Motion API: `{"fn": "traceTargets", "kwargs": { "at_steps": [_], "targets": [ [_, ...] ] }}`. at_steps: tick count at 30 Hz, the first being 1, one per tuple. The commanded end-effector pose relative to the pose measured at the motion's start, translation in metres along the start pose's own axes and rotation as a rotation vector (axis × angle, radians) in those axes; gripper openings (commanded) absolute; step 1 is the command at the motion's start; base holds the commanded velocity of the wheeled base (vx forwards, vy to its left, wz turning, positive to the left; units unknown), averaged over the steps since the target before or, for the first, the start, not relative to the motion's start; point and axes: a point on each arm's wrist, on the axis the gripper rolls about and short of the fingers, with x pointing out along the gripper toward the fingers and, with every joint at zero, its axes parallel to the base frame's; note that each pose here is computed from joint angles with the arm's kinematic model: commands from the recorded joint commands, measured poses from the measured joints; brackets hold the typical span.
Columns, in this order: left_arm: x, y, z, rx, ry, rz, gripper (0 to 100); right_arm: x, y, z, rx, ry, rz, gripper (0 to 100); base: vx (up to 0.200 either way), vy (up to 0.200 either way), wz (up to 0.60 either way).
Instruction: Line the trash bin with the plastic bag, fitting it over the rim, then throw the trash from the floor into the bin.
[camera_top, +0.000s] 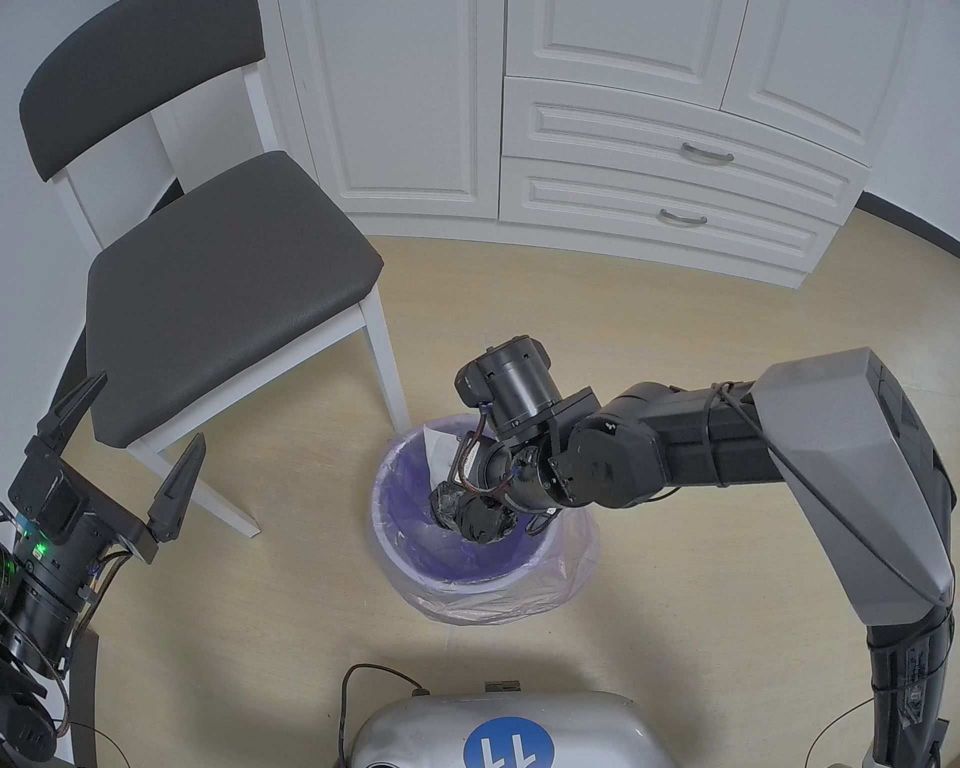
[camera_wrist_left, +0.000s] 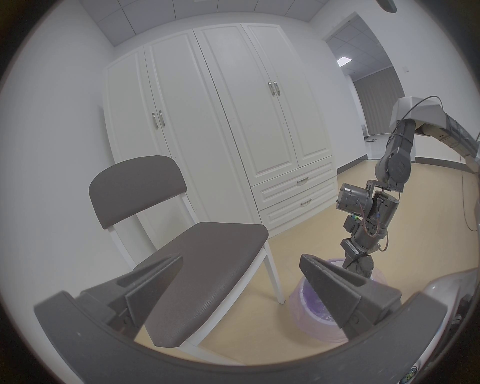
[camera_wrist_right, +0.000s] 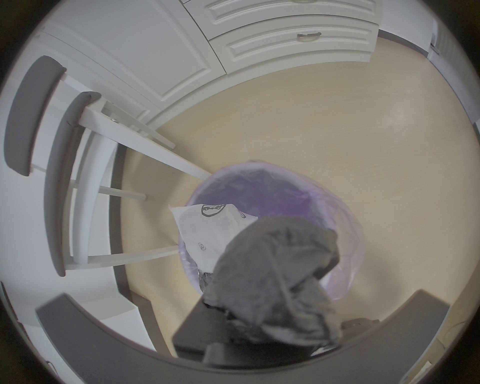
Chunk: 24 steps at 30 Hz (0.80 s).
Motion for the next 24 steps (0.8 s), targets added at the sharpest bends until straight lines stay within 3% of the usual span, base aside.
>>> {"fn": "traceTargets", "kwargs": {
  "at_steps": [1,11,24],
  "targets": [
    [0.000,0.000,0.000,0.000,0.000,0.000,100,0.015,-0.014,-0.011,-0.034,0.031,0.010,0,0.000,0.000,0.00],
    [0.000,0.000,0.000,0.000,0.001,-0.002,100,0.054,-0.034,-0.021,-0.021,0.038,-0.034,0,0.000,0.000,0.00],
    [0.000,0.000,0.000,0.000,0.002,0.000,100,0.083,-0.043,-0.025,0.016,-0.017,0.002,0,0.000,0.000,0.00]
  ]
}}
